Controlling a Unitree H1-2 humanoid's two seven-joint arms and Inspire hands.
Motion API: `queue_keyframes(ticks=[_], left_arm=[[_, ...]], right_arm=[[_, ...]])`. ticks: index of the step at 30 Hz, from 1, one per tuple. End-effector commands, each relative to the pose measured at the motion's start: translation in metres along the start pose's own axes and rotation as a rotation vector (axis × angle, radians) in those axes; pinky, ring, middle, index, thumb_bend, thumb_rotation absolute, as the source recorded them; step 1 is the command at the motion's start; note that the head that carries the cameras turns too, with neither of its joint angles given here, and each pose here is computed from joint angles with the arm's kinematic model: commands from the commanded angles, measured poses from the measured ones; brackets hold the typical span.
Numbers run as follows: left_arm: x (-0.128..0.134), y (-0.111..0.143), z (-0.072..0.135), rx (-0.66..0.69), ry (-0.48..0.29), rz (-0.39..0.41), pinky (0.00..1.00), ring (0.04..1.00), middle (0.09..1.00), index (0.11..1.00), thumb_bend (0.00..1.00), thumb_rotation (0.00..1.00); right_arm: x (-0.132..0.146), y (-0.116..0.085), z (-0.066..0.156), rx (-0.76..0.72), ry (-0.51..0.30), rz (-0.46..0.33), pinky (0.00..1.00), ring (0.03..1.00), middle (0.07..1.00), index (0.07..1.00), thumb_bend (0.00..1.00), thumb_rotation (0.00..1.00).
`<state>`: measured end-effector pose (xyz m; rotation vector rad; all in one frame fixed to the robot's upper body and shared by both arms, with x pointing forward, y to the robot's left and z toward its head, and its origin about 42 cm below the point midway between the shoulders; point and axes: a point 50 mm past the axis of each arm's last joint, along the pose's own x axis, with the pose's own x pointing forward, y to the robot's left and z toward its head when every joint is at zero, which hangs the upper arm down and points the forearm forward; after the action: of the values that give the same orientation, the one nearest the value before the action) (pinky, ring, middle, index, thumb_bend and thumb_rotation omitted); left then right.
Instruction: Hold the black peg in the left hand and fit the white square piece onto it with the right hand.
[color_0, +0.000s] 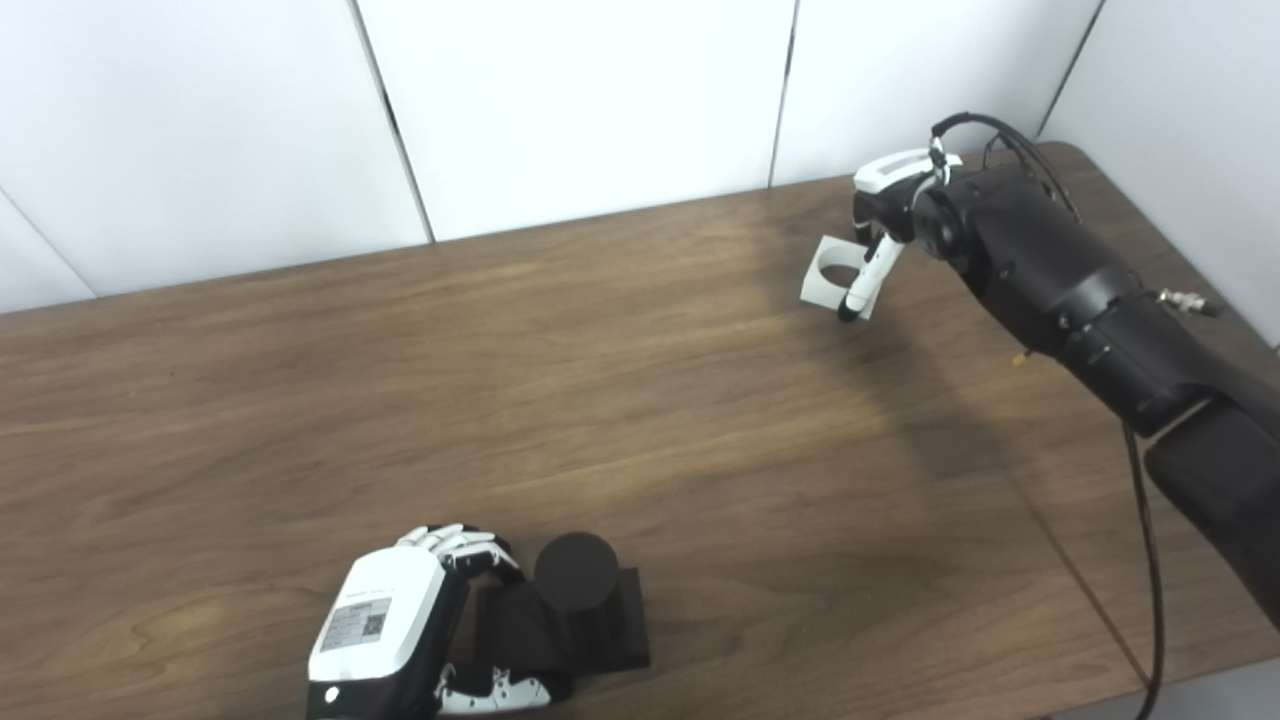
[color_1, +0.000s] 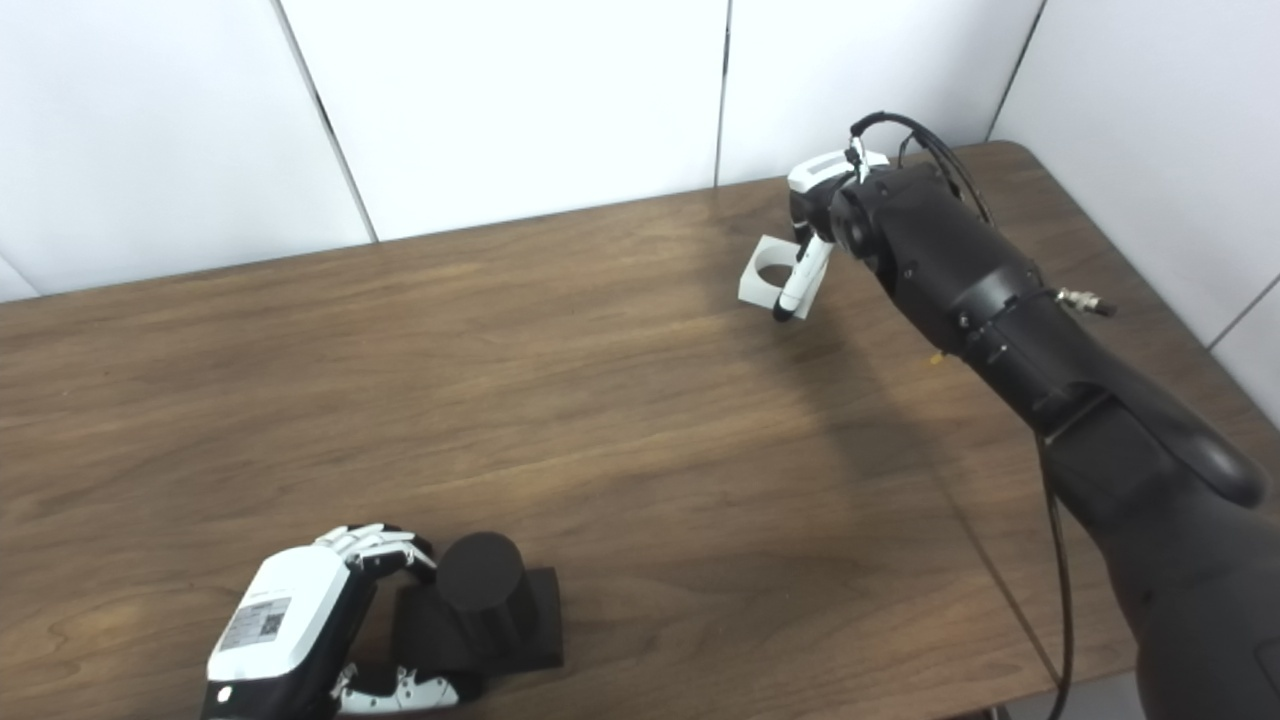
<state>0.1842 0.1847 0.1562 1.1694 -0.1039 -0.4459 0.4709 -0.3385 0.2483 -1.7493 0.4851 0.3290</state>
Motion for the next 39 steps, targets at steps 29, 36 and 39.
queue_keyframes(ticks=[29,36,39], left_arm=[[0.001,-0.002,0.002,-0.01,-0.001,-0.002,0.89,0.842,0.757,0.486,0.52,0.05],[0.002,-0.001,0.001,-0.013,0.005,0.0,0.89,0.845,0.759,0.486,0.52,0.05],[0.002,-0.002,0.001,-0.008,0.004,-0.001,0.89,0.844,0.758,0.486,0.52,0.05]], right_arm=[[-0.025,-0.038,-0.002,0.002,-0.1,-0.232,0.91,0.912,0.803,0.483,0.52,0.13],[-0.061,-0.064,0.011,0.007,-0.185,-0.269,0.95,0.91,0.789,0.485,0.52,0.13],[-0.078,-0.072,0.02,-0.02,-0.216,-0.294,0.99,0.912,0.806,0.486,0.52,0.14]])
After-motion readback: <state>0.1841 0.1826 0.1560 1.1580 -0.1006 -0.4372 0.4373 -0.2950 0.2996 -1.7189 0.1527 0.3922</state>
